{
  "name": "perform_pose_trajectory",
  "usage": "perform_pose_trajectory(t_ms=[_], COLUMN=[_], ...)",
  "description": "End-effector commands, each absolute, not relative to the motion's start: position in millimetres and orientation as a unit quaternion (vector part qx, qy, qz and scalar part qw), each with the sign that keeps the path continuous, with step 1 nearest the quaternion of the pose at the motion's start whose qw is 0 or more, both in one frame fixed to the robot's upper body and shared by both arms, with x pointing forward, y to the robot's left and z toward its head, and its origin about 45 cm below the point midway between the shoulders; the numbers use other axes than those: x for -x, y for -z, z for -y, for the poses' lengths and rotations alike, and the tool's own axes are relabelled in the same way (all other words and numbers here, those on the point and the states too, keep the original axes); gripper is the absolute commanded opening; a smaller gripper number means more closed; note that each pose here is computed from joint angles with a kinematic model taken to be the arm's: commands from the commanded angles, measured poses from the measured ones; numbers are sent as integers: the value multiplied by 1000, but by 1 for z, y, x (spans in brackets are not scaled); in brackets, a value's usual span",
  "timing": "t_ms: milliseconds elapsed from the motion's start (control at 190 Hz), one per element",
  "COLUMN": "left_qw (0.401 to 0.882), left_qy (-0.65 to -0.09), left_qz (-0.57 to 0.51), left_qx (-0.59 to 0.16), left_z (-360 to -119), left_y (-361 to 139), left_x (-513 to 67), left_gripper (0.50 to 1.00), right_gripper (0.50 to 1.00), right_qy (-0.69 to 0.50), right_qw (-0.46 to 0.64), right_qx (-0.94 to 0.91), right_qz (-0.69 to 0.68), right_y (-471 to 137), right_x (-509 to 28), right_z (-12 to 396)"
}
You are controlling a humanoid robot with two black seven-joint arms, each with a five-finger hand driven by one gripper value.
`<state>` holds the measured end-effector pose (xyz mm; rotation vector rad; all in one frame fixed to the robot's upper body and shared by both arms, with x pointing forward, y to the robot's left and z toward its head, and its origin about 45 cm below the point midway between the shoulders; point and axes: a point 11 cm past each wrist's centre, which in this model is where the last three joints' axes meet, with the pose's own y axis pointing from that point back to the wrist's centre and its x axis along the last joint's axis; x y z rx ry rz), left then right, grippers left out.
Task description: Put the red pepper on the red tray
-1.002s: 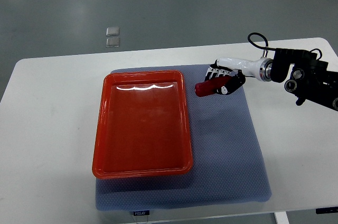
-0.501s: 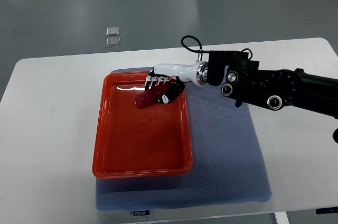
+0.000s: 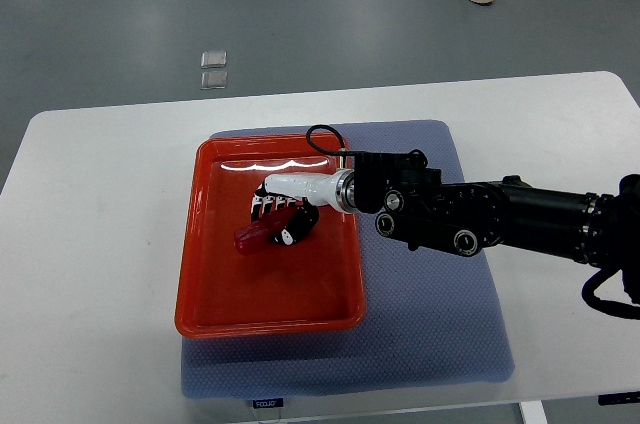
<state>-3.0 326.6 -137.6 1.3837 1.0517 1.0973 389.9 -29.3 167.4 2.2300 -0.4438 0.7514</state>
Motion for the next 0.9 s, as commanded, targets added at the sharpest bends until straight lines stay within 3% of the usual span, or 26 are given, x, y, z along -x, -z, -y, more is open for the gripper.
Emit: perform_pose_trajectory(t_ms=[0, 69, 111, 153, 316, 480, 617, 897], left_qw=[517, 517, 517, 517, 517, 516, 516, 517], left_qy=[-457, -457, -457, -457, -457, -458, -457, -457], left_qz=[-438, -438, -438, -438, -438, -438, -438, -438], left_qx=[-576, -576, -576, -576, -576, -576, -577, -576], left_z=[-326, -326, -326, -327, -327, -327, -327, -327], left_y=[138, 138, 138, 138, 138, 138, 138, 138], left_x=[3, 3, 3, 3, 3, 3, 4, 3], left_gripper=[1000, 1000, 1000, 1000, 1000, 1000, 1000, 1000], right_gripper=[527, 588, 690, 748, 903, 913, 913, 913], right_qy=[-293, -291, -288, -288, -277, -266, -223, 69], right_qw=[361, 357, 350, 344, 331, 322, 260, -19], right_qx=[-867, -870, -873, -875, -884, -888, -900, -879], right_qz=[178, 178, 181, 182, 182, 192, 270, 471], right_y=[-169, -169, -172, -174, -176, -180, -222, -261], right_x=[-391, -391, -391, -392, -391, -393, -423, -464], right_z=[29, 28, 27, 26, 24, 22, 36, 121])
